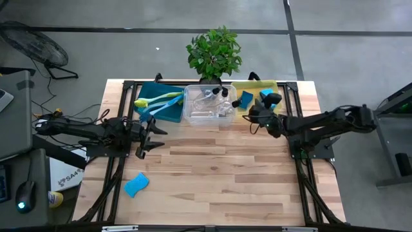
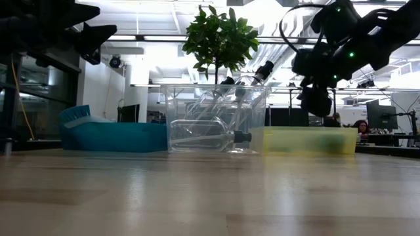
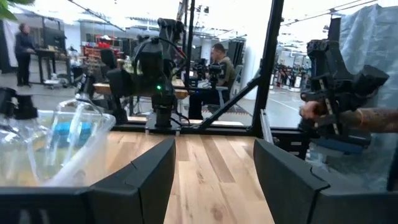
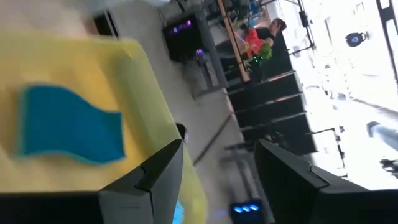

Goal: Pick & Place Kitchen Sink Supplies
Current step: Put the light blue sponge into the yellow bin

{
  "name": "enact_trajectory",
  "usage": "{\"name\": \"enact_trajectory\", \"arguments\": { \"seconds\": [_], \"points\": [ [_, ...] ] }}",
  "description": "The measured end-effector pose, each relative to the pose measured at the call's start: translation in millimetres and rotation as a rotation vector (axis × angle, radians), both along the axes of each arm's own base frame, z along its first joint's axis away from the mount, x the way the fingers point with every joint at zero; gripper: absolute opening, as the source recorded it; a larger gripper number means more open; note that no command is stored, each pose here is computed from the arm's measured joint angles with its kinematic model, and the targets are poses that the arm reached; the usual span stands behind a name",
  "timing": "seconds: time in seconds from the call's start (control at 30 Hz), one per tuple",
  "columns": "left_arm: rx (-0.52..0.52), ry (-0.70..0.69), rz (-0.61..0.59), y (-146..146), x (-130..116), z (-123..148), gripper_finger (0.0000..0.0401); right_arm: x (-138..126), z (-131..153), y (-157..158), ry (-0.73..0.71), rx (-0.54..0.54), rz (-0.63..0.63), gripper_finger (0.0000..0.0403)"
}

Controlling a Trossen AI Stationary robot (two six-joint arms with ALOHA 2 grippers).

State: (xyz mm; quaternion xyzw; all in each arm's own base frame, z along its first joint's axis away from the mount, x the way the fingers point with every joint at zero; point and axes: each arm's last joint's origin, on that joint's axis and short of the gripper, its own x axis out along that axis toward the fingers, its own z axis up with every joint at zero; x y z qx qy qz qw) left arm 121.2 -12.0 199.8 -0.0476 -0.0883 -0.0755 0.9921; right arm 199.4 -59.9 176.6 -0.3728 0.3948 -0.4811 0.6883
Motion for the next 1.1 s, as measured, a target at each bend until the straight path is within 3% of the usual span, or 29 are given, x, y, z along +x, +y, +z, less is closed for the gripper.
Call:
{"name": "enact_trajectory", "arguments": {
  "seconds": [0.23, 0.47, 0.9, 1.1],
  "points": [
    [-0.038, 0.022, -0.029, -1, 0, -1, 0.0211, 7, 1, 20, -0.201, 0.074, 0.069, 0.0193],
    [-0.057, 0.033, -0.057, -1, 0, -2, 0.0211, 23, 20, 43, -0.404, 0.315, 0.175, 0.0193],
    [-0.06, 0.062, -0.078, -2, 1, 0, 0.0211, 24, 40, 84, -0.506, 0.759, 0.197, 0.0193],
    [-0.082, 0.226, -0.035, -1, 2, 24, 0.0211, 21, 34, 98, -0.535, 0.906, 0.205, 0.0193]
  ]
}}
